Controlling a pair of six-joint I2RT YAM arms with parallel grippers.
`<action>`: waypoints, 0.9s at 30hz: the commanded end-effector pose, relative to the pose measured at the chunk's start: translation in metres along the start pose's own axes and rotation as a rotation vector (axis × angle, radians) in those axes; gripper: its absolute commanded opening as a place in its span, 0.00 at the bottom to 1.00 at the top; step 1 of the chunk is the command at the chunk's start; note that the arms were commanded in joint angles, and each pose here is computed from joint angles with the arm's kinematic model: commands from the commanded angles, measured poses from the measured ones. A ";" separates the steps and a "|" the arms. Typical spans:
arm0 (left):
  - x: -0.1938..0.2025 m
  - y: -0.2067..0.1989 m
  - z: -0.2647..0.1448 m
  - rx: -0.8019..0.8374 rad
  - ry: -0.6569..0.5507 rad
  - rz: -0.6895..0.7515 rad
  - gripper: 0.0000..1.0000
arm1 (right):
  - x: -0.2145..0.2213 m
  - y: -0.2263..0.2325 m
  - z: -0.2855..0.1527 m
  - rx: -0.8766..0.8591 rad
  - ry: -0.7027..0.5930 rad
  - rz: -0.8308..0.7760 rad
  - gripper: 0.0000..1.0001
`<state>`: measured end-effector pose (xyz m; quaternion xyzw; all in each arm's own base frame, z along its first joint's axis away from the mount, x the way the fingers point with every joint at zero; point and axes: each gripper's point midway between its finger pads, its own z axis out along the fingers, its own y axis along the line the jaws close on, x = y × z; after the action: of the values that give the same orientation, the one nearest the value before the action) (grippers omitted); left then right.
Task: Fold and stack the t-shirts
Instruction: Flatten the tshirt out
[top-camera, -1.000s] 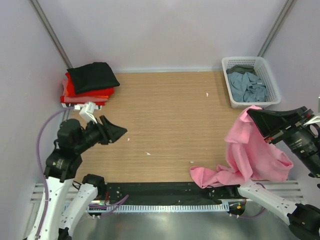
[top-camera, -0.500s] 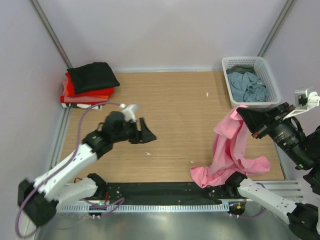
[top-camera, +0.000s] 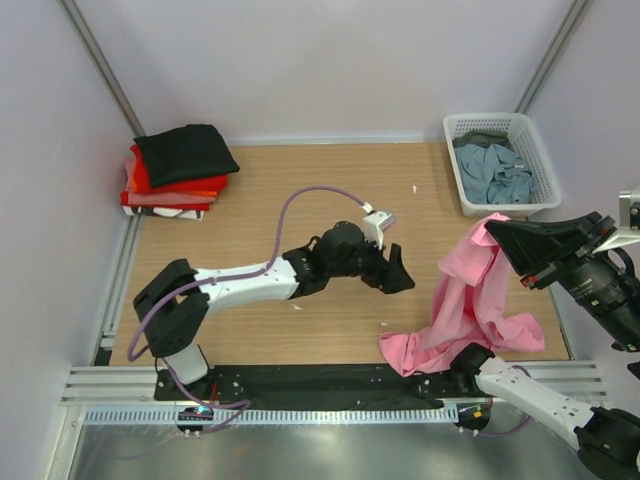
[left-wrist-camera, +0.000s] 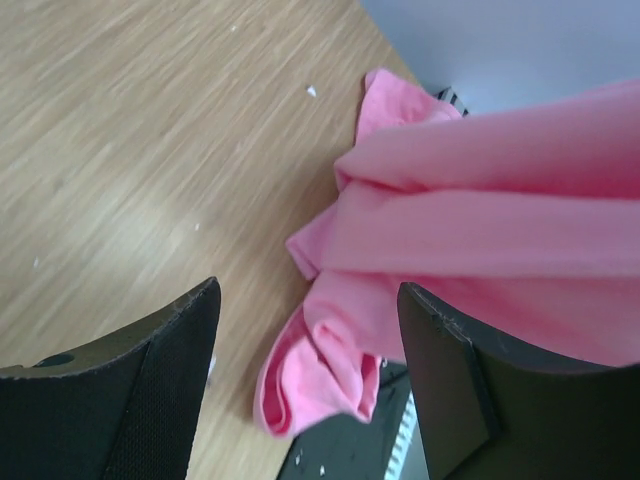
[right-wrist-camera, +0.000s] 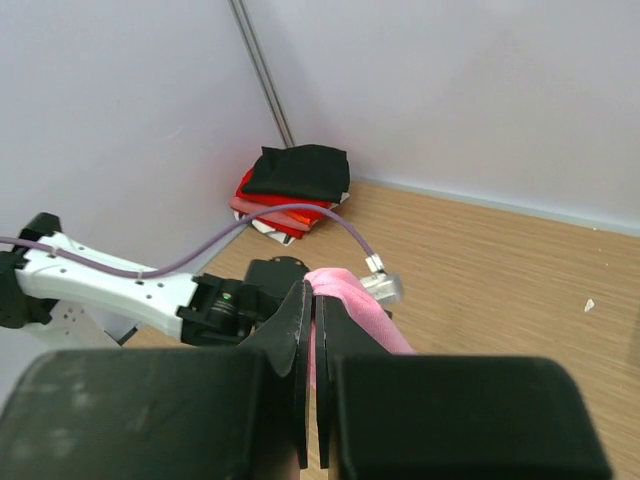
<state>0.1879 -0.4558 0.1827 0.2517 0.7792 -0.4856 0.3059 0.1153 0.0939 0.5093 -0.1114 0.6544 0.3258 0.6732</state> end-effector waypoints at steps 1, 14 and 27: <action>-0.023 -0.035 0.024 0.142 -0.081 0.101 0.72 | -0.024 0.010 -0.012 -0.052 -0.077 -0.019 0.01; 0.024 -0.063 0.035 0.301 -0.024 0.178 0.69 | -0.025 0.003 -0.009 -0.003 -0.055 -0.032 0.01; 0.017 -0.085 0.066 0.382 -0.045 0.151 0.46 | -0.021 0.004 -0.007 -0.009 -0.041 -0.015 0.01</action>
<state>0.1347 -0.5342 0.1633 0.3469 0.6921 -0.5675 0.2805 0.1046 0.0813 0.5195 -0.1099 0.6479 0.3195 0.6827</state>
